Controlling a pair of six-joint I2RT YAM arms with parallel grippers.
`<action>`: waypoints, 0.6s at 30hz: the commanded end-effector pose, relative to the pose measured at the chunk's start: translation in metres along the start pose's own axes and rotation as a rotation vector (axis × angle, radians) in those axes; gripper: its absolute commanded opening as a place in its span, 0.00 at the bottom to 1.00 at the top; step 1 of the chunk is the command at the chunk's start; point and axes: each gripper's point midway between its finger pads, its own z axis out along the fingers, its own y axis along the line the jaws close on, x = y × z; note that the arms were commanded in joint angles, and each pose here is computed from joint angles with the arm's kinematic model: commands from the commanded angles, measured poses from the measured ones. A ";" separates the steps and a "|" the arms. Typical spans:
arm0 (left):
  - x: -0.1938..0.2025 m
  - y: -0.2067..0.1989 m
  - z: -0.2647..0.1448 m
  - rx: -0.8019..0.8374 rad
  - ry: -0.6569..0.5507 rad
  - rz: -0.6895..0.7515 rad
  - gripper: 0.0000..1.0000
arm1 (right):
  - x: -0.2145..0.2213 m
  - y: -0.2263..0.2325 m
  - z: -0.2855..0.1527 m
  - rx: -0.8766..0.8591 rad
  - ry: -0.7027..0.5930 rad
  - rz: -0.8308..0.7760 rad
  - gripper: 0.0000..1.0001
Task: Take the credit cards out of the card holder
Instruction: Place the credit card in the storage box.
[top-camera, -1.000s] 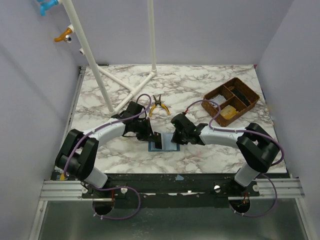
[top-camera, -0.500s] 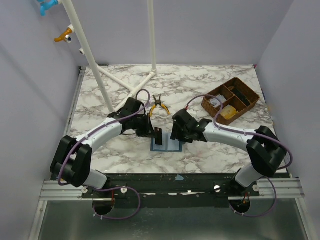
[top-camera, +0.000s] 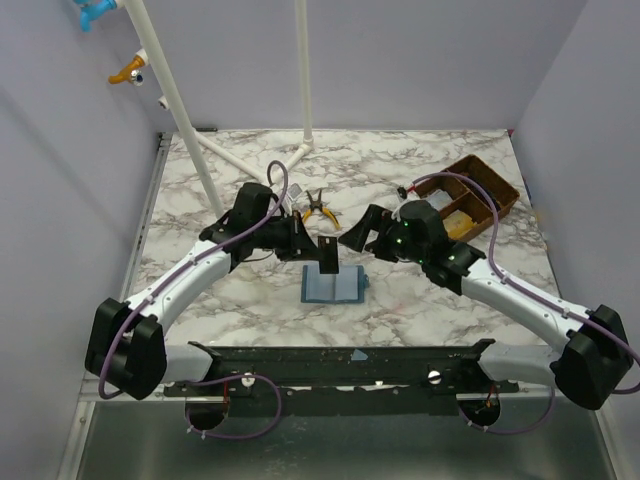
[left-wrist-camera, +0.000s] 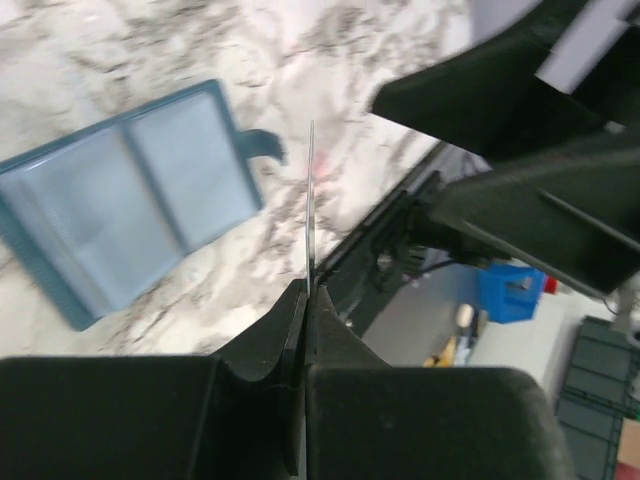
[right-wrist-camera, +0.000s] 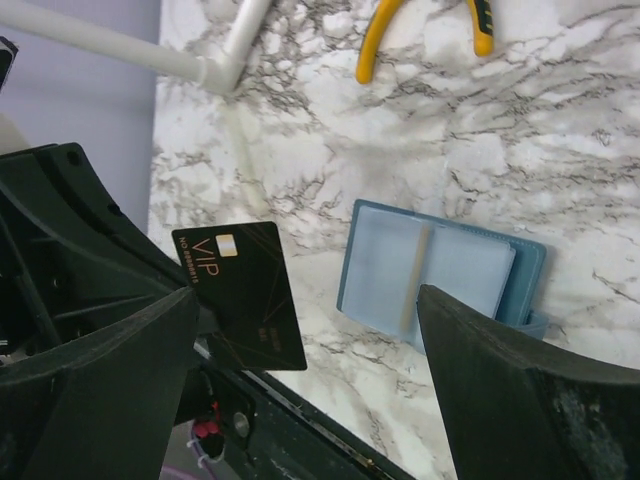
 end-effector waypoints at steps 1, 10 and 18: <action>-0.011 -0.060 -0.019 0.258 -0.028 0.052 0.00 | -0.010 0.035 -0.014 -0.249 0.014 -0.016 0.93; -0.013 -0.092 -0.030 0.433 -0.026 0.041 0.00 | -0.006 0.076 -0.038 -0.502 0.060 -0.006 0.82; -0.011 -0.093 -0.031 0.453 -0.023 0.029 0.00 | -0.007 0.078 -0.048 -0.530 0.053 0.021 0.47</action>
